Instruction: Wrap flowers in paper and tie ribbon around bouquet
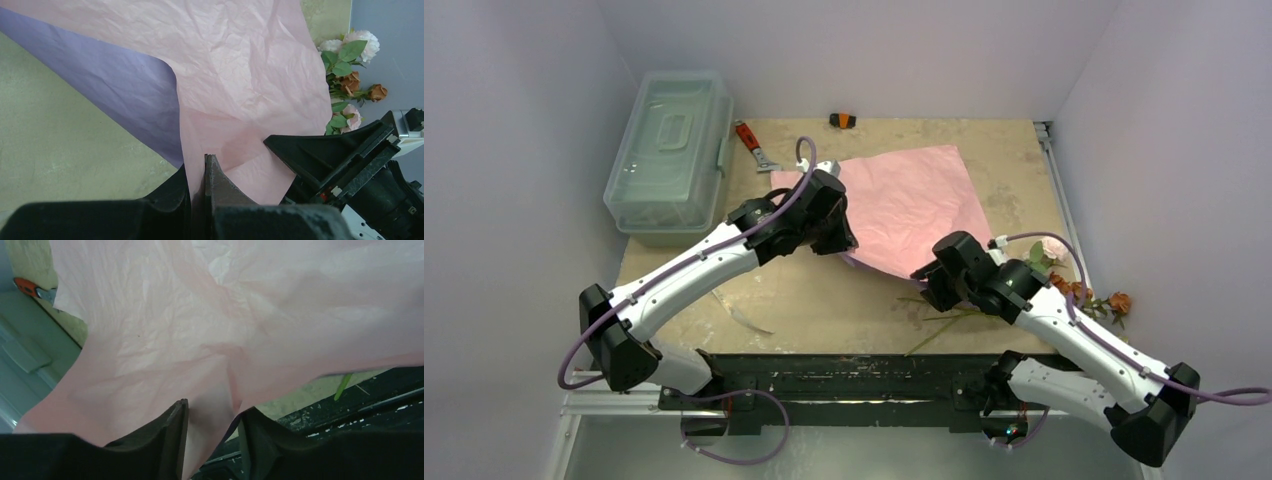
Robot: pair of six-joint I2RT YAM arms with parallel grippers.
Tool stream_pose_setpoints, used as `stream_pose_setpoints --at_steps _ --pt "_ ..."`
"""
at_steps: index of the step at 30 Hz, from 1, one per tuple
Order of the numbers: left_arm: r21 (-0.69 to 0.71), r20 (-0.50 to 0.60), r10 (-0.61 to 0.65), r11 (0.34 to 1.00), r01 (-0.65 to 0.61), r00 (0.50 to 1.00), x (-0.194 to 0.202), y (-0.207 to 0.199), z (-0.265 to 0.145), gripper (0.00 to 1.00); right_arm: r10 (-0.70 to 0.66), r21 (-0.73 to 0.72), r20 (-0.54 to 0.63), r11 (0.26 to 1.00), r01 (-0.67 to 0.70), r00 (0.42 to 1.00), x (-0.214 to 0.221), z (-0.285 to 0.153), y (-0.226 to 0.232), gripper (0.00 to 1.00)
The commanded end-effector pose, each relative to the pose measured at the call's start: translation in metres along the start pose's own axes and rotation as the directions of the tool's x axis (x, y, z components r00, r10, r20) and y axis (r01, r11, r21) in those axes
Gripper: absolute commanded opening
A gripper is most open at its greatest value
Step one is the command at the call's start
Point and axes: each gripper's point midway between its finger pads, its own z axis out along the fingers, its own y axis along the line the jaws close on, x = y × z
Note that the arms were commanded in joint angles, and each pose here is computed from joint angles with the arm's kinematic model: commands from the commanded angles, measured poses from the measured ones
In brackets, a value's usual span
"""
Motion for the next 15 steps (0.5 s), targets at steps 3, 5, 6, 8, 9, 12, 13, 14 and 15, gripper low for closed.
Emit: stream_pose_setpoints --at_steps 3,5,6,8,9,12,13,14,15 --pt "0.082 0.007 0.01 0.997 -0.011 1.0 -0.004 -0.013 -0.011 0.0 0.065 -0.043 0.004 0.997 -0.065 0.998 -0.002 -0.003 0.01 0.13" --pt "0.096 0.02 0.067 0.993 -0.068 0.998 -0.006 -0.013 -0.018 0.21 0.049 -0.034 -0.007 0.998 -0.05 0.999 0.0 -0.003 0.007 0.0" --pt "0.062 0.037 0.113 0.991 -0.115 0.993 -0.009 -0.004 -0.023 0.42 0.034 -0.032 -0.004 0.999 -0.034 0.999 -0.001 -0.003 0.005 0.0" --pt "-0.058 0.087 0.174 0.984 -0.17 0.981 -0.023 0.02 -0.032 0.82 -0.008 -0.034 0.008 0.999 0.008 1.0 -0.003 -0.003 0.002 0.0" --pt "-0.132 0.101 0.194 0.975 -0.18 0.976 -0.032 0.038 -0.037 0.91 -0.033 -0.035 0.011 0.999 0.034 0.999 -0.003 -0.003 0.0 0.0" --pt "-0.269 0.093 0.162 0.954 -0.132 0.982 -0.058 0.093 -0.046 0.95 -0.102 -0.069 0.014 0.992 0.103 0.995 -0.003 0.0 -0.004 0.0" --pt "-0.28 0.089 0.144 0.953 -0.113 0.986 -0.063 0.107 -0.047 0.96 -0.113 -0.08 0.014 0.99 0.114 0.993 -0.003 0.001 -0.005 0.0" --pt "-0.28 0.083 0.128 0.955 -0.101 0.988 -0.065 0.118 -0.048 0.96 -0.116 -0.091 0.009 0.989 0.117 0.993 -0.002 0.002 -0.007 0.0" --pt "-0.278 0.071 0.115 0.956 -0.091 0.991 -0.065 0.129 -0.047 0.96 -0.114 -0.109 0.0 0.988 0.114 0.993 0.0 0.002 -0.007 0.0"
